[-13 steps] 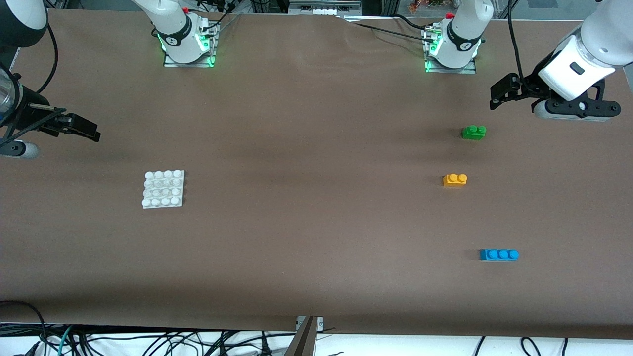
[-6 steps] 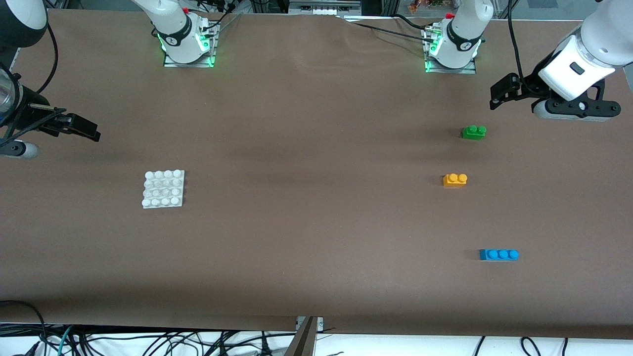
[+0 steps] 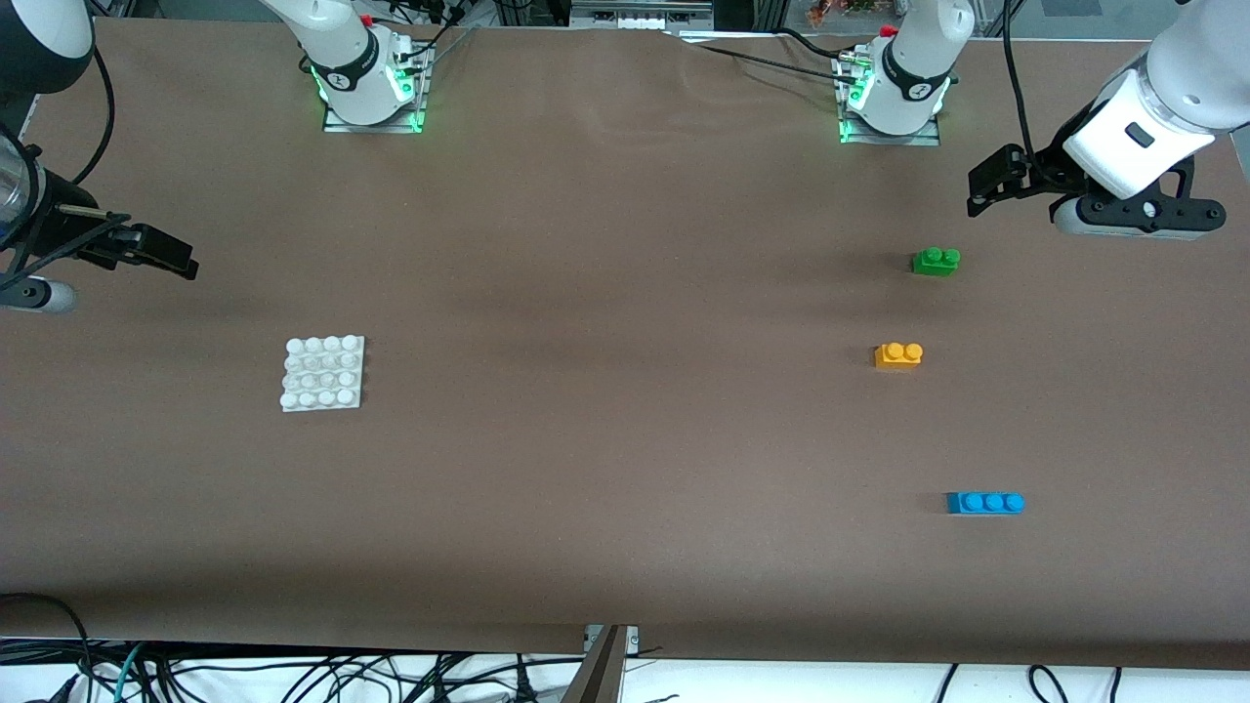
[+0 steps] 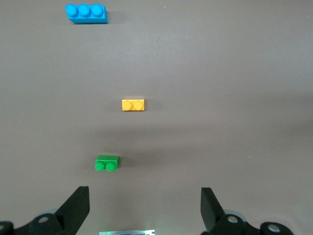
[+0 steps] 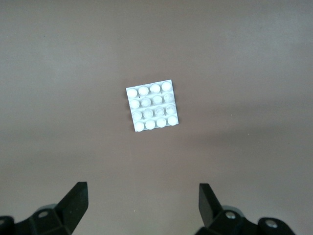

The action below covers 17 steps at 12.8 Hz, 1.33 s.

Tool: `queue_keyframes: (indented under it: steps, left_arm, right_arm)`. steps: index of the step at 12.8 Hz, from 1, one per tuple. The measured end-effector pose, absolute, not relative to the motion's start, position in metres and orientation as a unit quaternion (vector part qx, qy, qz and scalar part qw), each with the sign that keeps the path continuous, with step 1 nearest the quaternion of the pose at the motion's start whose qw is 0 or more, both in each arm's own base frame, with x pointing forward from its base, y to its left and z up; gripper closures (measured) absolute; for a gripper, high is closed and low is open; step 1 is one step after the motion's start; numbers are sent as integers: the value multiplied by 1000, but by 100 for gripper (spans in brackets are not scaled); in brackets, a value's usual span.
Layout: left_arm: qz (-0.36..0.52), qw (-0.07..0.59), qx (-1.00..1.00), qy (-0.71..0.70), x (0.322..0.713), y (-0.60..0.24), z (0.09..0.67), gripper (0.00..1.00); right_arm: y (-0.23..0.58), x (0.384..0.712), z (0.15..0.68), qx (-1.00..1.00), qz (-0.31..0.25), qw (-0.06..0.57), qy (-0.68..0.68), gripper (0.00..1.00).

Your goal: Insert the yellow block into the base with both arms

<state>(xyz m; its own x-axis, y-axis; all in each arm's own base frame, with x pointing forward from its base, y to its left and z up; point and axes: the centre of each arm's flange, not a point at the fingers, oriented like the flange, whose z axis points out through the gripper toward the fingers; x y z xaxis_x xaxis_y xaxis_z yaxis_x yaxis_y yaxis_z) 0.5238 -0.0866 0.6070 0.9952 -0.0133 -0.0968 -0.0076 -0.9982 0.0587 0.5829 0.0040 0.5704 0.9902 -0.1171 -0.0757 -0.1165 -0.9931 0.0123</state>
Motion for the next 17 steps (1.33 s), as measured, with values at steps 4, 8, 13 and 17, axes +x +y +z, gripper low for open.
queue_keyframes:
  steps: [4,8,13,17]
  left_arm:
    - [-49,29,998,-5,524,-87,607,0]
    - [-49,29,998,-5,524,-87,607,0]
    - [-49,29,998,-5,524,-87,607,0]
    - [-45,29,999,-9,523,-91,611,0]
  right_arm:
    - [4,583,570,998,-39,4,-59,0]
    - [4,583,570,998,-39,4,-59,0]
    - [4,582,570,997,-41,4,-59,0]
    - [3,583,566,997,-45,5,-59,0]
